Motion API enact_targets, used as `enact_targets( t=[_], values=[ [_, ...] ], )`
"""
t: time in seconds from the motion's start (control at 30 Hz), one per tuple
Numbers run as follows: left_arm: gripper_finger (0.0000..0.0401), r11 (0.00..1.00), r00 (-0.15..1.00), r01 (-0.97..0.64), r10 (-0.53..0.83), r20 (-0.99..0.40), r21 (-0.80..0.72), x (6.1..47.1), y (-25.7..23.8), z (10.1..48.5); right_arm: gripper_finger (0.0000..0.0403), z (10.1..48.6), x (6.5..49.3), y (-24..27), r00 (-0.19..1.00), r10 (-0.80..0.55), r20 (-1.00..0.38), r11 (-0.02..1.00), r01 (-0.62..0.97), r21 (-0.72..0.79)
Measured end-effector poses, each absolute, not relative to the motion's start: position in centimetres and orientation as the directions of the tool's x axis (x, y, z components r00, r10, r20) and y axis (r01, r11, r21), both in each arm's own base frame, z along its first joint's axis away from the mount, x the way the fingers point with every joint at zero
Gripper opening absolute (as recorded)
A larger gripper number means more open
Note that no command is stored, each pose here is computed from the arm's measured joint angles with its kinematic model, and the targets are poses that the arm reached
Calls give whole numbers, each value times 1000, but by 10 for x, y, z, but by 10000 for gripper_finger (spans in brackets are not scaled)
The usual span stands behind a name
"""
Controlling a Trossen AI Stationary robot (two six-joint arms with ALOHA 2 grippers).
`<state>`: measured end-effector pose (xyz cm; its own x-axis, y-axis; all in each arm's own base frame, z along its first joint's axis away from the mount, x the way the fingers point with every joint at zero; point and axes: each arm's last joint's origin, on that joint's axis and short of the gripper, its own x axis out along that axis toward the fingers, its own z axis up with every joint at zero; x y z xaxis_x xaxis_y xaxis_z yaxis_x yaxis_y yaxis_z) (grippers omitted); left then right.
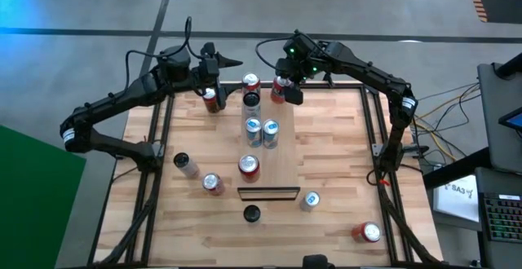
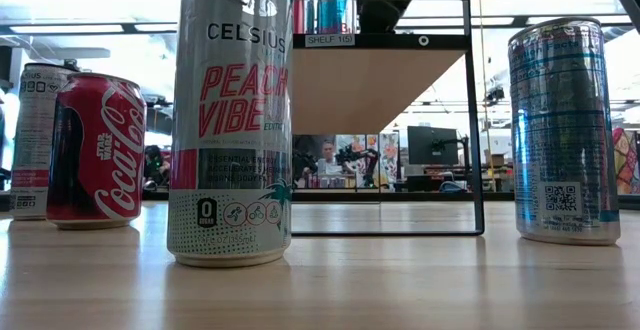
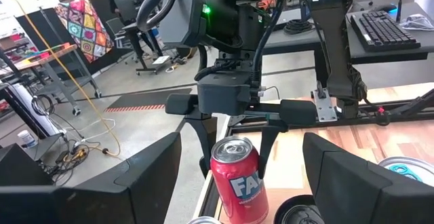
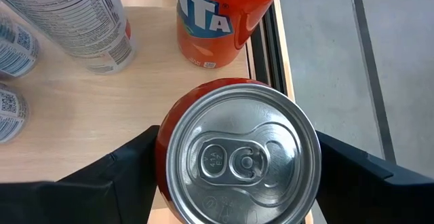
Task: Place canned beverage on shelf
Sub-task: Put the orange soda can on the shelf aligned with the other orange soda can
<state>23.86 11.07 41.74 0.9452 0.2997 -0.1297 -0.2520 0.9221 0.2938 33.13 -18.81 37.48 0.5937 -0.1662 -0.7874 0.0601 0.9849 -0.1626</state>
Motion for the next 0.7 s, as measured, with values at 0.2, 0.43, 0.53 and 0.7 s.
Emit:
enact_targets(
  t=[0.2, 0.43, 0.53, 0.7],
  values=[
    [276, 922, 945, -252, 299, -130, 294, 239, 111, 417, 303, 373, 331, -188, 590, -164, -791, 985, 60, -160],
    [276, 923, 944, -249, 299, -139, 292, 238, 111, 416, 305, 368, 332, -188, 579, -158, -800, 987, 57, -153],
    [276, 923, 944, -249, 299, -139, 292, 238, 111, 416, 305, 367, 332, -188, 577, -157, -802, 987, 56, -152],
    [276, 924, 944, -249, 298, -139, 292, 239, 111, 417, 306, 366, 332, -188, 575, -156, -803, 987, 55, -152]
  ],
)
